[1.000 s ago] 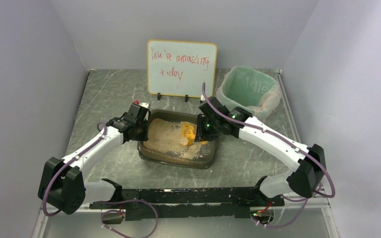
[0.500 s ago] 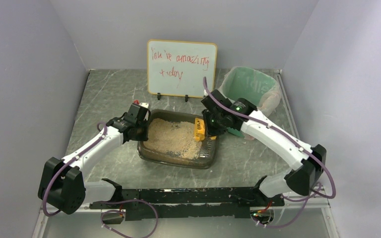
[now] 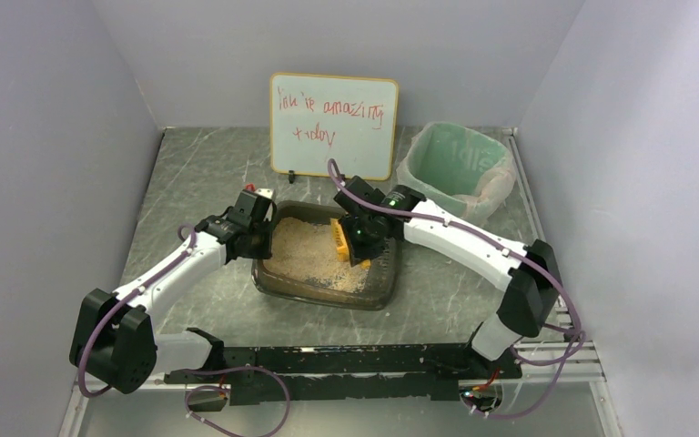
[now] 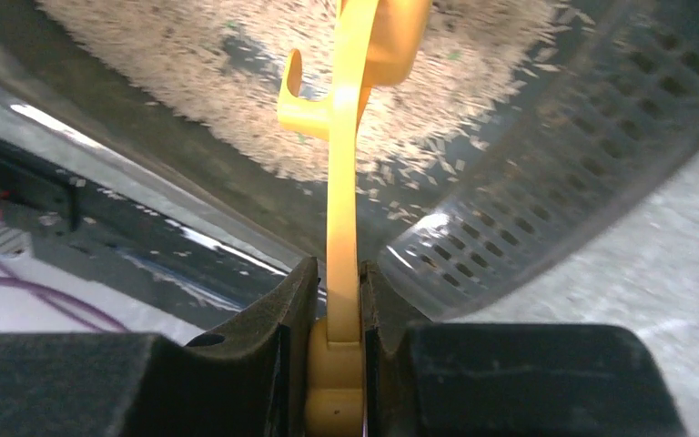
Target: Clean the litter box
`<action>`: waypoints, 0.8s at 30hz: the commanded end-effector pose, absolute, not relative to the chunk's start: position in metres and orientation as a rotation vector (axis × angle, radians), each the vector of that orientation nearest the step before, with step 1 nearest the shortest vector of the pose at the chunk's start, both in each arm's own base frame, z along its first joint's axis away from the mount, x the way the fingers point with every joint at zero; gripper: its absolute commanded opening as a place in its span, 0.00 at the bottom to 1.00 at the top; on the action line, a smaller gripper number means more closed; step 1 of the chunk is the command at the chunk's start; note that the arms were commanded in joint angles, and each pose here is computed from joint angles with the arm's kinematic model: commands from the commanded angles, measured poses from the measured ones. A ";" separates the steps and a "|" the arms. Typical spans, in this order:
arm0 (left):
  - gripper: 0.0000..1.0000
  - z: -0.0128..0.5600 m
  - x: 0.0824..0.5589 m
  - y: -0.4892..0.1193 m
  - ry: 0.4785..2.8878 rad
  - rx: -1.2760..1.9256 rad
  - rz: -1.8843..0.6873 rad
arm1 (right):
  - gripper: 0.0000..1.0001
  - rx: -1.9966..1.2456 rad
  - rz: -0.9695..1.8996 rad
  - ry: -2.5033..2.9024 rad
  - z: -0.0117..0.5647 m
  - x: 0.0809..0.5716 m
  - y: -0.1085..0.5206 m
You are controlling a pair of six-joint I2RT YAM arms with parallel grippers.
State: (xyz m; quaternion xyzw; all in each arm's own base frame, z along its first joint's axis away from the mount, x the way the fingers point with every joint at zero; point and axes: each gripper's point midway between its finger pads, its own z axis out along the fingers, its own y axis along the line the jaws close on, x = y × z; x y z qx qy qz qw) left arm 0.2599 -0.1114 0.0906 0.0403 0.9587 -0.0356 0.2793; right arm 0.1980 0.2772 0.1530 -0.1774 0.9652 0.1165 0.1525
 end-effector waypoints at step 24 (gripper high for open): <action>0.05 0.107 0.262 -0.127 2.522 0.130 -0.211 | 0.00 -0.647 0.333 2.792 0.203 0.185 0.267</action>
